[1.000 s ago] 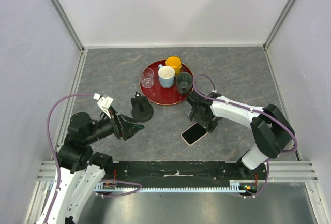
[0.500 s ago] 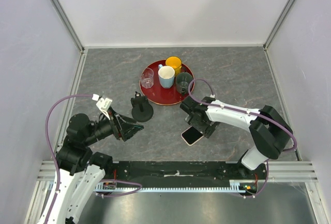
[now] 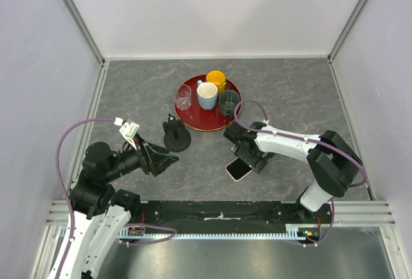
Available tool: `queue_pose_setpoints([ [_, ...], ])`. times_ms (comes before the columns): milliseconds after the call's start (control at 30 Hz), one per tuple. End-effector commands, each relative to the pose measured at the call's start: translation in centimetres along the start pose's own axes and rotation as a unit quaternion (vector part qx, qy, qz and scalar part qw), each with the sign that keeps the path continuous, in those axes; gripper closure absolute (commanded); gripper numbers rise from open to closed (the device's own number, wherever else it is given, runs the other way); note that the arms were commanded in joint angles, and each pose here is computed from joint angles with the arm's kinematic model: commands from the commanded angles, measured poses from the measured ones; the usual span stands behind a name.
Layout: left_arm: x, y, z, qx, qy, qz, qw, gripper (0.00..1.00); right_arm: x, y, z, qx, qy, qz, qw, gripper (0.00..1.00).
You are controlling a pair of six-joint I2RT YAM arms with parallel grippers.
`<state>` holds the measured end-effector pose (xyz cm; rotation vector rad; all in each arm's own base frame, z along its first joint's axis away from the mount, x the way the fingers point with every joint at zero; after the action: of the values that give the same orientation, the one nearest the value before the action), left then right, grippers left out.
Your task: Place the phone on the phone stand
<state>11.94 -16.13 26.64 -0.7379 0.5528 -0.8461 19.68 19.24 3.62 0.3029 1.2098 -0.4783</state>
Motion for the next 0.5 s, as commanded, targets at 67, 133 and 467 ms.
queue_pose_setpoints([
  [67, -0.6, -1.5, 0.4, 0.034, -0.005, -0.024, 0.999, 0.26, 0.5, 0.7, -0.4, 0.027, 0.002, 0.012, 1.0, 0.02],
  [133, -0.6, -1.4, 0.4, 0.032, -0.005, -0.022, 0.999, 0.25, 0.5, 1.1, 0.1, 0.027, -0.009, 0.014, 0.999, 0.02],
  [467, -0.1, -0.7, 0.6, 0.023, -0.01, -0.015, 1.0, 0.24, 2.3, 1.1, -0.9, 0.029, 0.002, -0.009, 1.0, 0.07],
])
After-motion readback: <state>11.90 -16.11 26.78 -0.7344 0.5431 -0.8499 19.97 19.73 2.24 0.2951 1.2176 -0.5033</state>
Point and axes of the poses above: each gripper's point midway between its finger pads, its own x axis out along the fingers, its own y axis along the line the jaws close on, z = x × y, the point moved 1 cm from there along -x, back along the fingers, and after that the axes turned 15 degrees about -x, right-handed, at the moved point
